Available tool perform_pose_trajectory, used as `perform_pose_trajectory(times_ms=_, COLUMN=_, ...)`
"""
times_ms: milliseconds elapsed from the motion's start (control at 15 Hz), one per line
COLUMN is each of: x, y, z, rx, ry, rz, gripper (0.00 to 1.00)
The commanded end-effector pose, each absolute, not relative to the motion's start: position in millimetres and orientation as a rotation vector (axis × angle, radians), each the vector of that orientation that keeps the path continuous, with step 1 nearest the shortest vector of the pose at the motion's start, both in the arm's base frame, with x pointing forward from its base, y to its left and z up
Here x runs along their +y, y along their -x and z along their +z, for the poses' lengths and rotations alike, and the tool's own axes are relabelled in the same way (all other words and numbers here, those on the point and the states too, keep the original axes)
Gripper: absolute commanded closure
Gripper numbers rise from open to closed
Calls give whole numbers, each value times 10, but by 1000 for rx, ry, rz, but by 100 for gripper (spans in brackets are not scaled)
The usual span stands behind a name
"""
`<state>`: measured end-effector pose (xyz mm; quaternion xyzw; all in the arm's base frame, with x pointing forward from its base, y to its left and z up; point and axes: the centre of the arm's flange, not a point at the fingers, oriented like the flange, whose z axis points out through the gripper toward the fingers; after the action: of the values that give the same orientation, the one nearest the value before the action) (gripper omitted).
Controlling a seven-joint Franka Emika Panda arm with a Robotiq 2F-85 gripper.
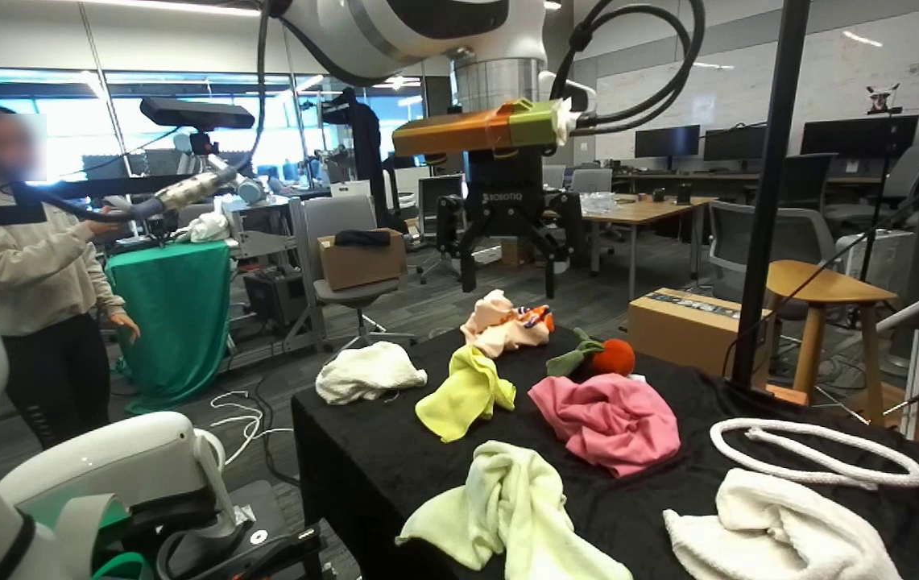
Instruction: Put the things on the table in a single pile
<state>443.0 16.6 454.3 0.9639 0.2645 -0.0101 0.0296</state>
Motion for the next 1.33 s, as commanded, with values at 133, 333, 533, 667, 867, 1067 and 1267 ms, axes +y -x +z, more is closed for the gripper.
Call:
perform_pose_trajectory(times_ms=133, x=1013, y=-4990, z=4472, rx=939, ry=-2883, rz=3, gripper=0)
perform_pose_trajectory(times_ms=333, x=1437, y=-5173, z=4360, rx=1002, ry=-2839, rz=16, gripper=0)
perform_pose_trajectory(times_ms=533, x=1747, y=-5297, z=4387, rx=1038, ry=-2822, rz=51, gripper=0)
perform_pose_trajectory(times_ms=667, x=1964, y=-5452, z=4321, rx=1051, ry=-2809, rz=79, gripper=0)
perform_pose_trajectory(times_ms=867, x=2253, y=-5688, z=4194, rx=1066, ry=-2786, rz=105, gripper=0)
perform_pose_trajectory(times_ms=1067, x=2511, y=-5842, z=4047, rx=1086, ry=-2769, rz=128, gripper=0)
perform_pose_trajectory(times_ms=1267, x=2805, y=-5904, z=3908, rx=1101, ry=-2780, rz=143, gripper=0)
